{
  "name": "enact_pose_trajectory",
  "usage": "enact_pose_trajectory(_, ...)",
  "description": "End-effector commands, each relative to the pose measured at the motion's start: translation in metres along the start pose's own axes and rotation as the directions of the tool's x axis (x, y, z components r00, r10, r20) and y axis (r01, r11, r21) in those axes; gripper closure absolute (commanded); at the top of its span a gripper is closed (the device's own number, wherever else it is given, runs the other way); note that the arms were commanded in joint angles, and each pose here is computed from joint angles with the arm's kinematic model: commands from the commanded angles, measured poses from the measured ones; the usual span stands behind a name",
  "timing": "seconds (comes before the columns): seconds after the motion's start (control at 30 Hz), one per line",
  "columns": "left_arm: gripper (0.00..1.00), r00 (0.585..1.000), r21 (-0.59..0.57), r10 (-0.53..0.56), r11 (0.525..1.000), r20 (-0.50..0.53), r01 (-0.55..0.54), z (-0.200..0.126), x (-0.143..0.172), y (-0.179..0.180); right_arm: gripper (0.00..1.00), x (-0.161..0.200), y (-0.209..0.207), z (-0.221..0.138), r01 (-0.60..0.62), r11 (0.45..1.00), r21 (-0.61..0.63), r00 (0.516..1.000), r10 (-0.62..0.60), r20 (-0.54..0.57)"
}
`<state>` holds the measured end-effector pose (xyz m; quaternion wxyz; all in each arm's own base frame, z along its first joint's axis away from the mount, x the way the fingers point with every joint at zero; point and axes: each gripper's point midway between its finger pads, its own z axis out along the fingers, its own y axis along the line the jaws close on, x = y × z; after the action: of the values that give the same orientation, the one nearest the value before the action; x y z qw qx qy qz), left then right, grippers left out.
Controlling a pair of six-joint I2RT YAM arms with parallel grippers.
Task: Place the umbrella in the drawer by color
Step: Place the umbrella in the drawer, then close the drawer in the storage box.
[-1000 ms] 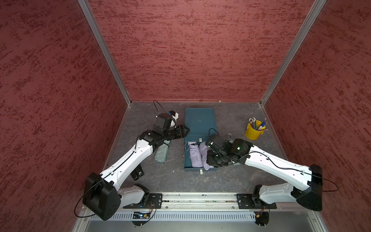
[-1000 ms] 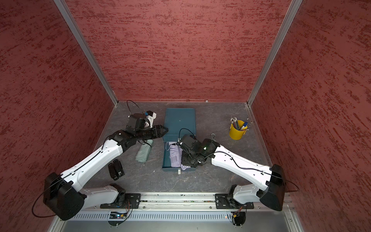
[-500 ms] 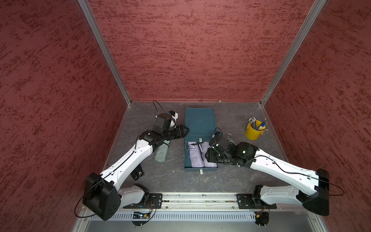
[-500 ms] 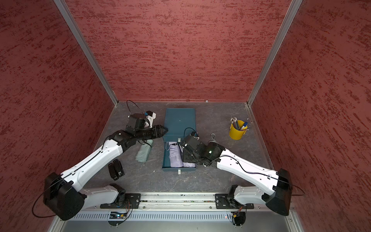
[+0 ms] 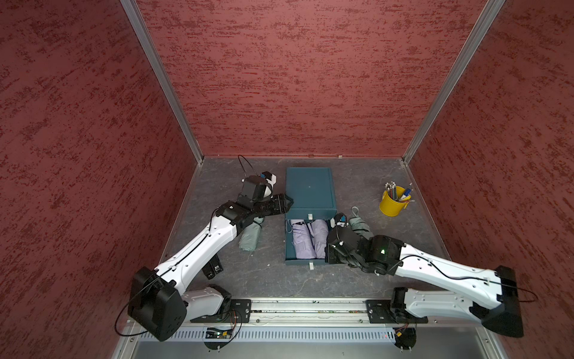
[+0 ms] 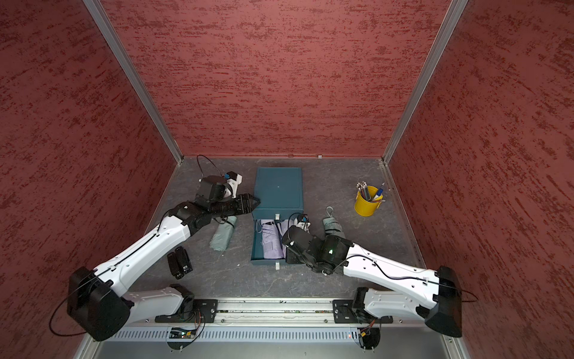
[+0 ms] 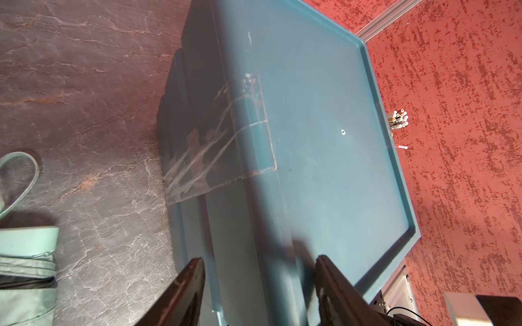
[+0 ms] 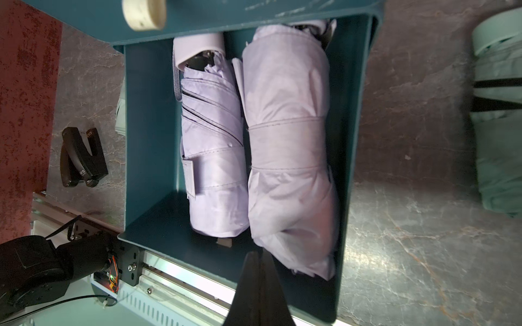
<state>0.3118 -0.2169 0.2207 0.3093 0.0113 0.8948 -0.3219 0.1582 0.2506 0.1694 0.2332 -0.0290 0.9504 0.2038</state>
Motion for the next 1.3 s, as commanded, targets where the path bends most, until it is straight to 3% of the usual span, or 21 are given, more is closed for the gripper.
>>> enact_pose_trajectory(0.0,0.36,1.000,-0.047,0.018,0.999,-0.009,-0.019,0.000,-0.001,0.004,0.98,-0.011,0.011,-0.014,0.036,0.999,-0.025,0.993,-0.033,0.112)
enact_pose_trajectory(0.07,0.35,1.000,-0.053,0.019,0.998,-0.007,-0.019,0.000,-0.001,0.004,0.94,-0.007,0.019,-0.022,0.081,0.996,-0.044,0.987,-0.073,0.146)
enact_pose_trajectory(0.27,0.35,0.999,-0.067,0.033,0.997,-0.013,-0.033,0.006,-0.002,0.003,0.69,0.023,0.044,-0.037,0.238,0.968,-0.073,0.942,-0.212,0.259)
enact_pose_trajectory(0.47,0.35,0.999,-0.066,0.043,0.997,-0.020,-0.045,0.007,0.001,0.002,0.41,0.063,0.056,-0.016,0.362,0.932,-0.032,0.913,-0.347,0.216)
enact_pose_trajectory(0.6,0.35,0.998,-0.091,0.055,0.994,-0.019,-0.057,0.007,0.005,0.005,0.35,0.079,0.054,-0.003,0.338,0.941,-0.024,0.924,-0.327,0.199)
enact_pose_trajectory(0.73,0.35,0.997,-0.111,0.076,0.991,-0.027,-0.078,0.009,0.008,0.004,0.27,0.083,0.054,0.002,0.312,0.947,-0.078,0.915,-0.277,0.294)
enact_pose_trajectory(1.27,0.36,0.996,-0.188,0.071,0.979,-0.061,-0.082,0.007,0.027,0.014,0.38,0.080,0.039,0.038,0.261,0.964,-0.048,0.917,-0.233,0.325)
